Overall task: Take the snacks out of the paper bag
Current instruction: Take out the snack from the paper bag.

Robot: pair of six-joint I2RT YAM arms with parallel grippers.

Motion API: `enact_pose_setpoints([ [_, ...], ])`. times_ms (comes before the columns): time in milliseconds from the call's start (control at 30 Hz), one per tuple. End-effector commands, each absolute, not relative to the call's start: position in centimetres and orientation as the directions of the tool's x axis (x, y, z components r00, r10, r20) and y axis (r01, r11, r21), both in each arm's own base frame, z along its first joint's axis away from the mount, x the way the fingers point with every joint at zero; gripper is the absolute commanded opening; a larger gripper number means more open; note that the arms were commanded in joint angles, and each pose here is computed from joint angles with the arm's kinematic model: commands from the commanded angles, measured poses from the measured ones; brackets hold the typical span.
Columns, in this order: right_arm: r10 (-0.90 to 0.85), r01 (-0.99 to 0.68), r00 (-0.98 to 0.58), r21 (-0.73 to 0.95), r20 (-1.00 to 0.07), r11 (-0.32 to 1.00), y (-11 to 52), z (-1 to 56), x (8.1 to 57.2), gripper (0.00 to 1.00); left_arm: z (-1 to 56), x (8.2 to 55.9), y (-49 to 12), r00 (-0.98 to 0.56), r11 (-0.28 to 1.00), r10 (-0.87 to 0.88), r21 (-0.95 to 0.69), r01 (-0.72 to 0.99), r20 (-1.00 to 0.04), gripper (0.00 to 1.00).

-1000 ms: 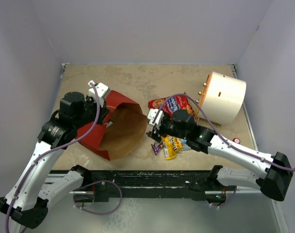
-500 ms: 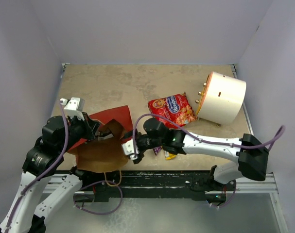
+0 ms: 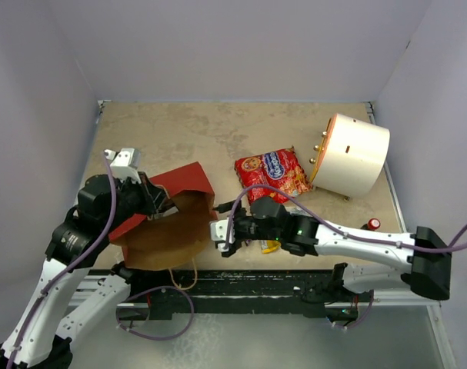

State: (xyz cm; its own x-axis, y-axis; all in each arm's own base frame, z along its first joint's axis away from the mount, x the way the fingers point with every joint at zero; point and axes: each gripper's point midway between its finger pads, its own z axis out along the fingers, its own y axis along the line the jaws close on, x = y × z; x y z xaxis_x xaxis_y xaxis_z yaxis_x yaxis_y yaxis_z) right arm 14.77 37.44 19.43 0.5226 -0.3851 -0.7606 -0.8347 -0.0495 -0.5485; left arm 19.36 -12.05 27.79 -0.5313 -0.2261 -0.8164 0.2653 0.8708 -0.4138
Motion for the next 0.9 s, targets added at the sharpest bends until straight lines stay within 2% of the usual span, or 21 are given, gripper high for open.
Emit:
enact_pose_setpoints([
  [0, -0.457, -0.835, 0.458, -0.545, -0.763, 0.072, 34.1, 20.6, 15.9, 0.82, 29.4, 20.7, -13.9, -0.502, 0.823, -0.271, -0.468, 0.321, -0.821, 0.00],
  [167, -0.414, -0.796, 0.518, -0.599, -0.749, 0.086, 32.8, 23.5, 15.5, 0.82, 29.3, 21.7, -15.2, -0.518, 0.802, -0.271, -0.488, 0.345, -0.811, 0.00],
  [300, -0.324, -0.786, 0.589, -0.619, -0.741, -0.013, 35.4, 24.3, 14.2, 0.79, 29.0, 22.2, -15.9, -0.534, 0.793, -0.251, -0.488, 0.366, -0.807, 0.00],
  [500, -0.247, -0.734, 0.675, -0.668, -0.695, -0.124, 41.7, 22.9, 14.5, 0.77, 29.1, 21.9, -16.1, -0.553, 0.793, -0.224, -0.480, 0.375, -0.802, 0.00],
  [867, -0.195, -0.683, 0.726, -0.724, -0.659, -0.094, 48.4, 18.2, 17.3, 0.74, 31.7, 21.0, -14.4, -0.504, 0.819, -0.247, -0.456, 0.347, -0.827, 0.00],
])
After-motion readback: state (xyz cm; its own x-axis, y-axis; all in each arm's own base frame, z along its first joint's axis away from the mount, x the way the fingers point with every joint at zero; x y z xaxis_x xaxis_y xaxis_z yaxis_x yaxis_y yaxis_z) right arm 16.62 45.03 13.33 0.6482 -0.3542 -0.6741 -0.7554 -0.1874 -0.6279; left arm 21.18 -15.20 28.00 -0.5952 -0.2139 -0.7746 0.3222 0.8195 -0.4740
